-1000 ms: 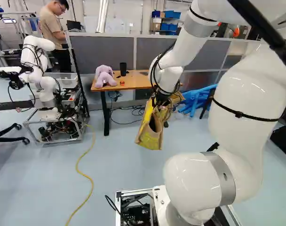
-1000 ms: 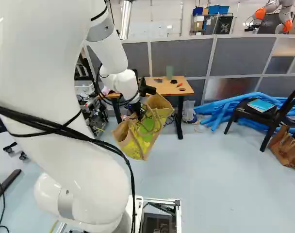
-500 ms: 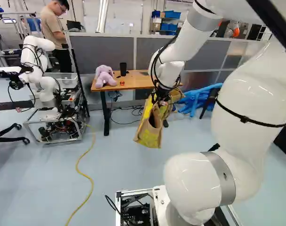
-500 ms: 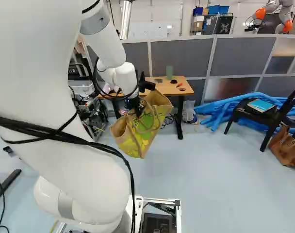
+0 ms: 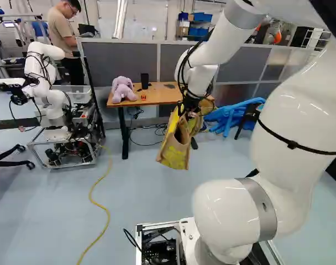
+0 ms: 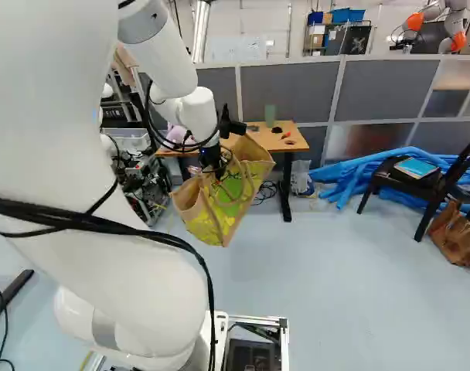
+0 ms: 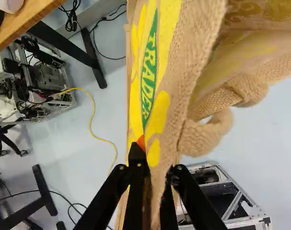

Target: Pick up the bag on the ground and place it on the table

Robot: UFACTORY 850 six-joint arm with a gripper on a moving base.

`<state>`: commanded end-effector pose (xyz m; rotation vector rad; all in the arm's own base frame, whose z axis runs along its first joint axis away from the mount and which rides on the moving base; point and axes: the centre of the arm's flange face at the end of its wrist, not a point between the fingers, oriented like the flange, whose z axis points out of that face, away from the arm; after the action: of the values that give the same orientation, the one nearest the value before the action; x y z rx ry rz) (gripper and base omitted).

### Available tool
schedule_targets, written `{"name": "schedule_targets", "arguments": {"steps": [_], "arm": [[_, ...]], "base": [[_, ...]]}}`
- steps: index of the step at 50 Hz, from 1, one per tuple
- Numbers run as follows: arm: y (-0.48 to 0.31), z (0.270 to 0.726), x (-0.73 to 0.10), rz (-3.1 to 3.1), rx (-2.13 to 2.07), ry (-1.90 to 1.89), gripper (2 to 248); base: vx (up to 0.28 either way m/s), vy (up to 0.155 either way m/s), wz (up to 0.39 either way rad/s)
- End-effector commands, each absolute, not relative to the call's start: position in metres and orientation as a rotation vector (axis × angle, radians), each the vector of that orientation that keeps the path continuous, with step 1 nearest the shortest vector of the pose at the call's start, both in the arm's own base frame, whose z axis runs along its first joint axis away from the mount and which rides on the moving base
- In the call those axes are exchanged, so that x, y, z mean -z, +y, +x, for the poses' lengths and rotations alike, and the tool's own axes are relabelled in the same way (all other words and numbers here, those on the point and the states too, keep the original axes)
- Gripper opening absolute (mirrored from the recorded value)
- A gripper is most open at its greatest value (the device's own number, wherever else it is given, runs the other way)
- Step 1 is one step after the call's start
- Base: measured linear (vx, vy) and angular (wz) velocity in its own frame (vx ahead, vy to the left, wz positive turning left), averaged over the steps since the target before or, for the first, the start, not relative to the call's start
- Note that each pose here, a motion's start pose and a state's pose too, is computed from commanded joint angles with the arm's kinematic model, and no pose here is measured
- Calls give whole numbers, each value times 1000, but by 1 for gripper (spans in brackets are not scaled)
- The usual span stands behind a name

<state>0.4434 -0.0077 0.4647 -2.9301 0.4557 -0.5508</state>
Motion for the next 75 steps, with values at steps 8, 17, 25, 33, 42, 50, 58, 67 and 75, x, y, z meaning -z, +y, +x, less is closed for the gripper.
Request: {"name": "schedule_targets", "arguments": {"steps": [8,17,25,33,42,50,58,67,75], "arm": [[-8,445,-475,-2933,563,437,34],[-8,448,-486,-2938,577,416,34],[-8,449,-496,-2943,579,397,34],[-8,451,-506,-2951,575,378,34],[-8,452,-517,-2961,568,356,34],[-8,453,-526,-2970,562,338,34],[-8,455,-536,-2980,555,320,34],[-8,456,-547,-2991,548,301,34],[-8,457,-557,-3001,541,284,34]], "base": [[0,0,0],[0,0,0],[0,0,0],[0,0,0],[0,0,0],[0,0,0],[0,0,0],[0,0,0],[0,0,0]]}}
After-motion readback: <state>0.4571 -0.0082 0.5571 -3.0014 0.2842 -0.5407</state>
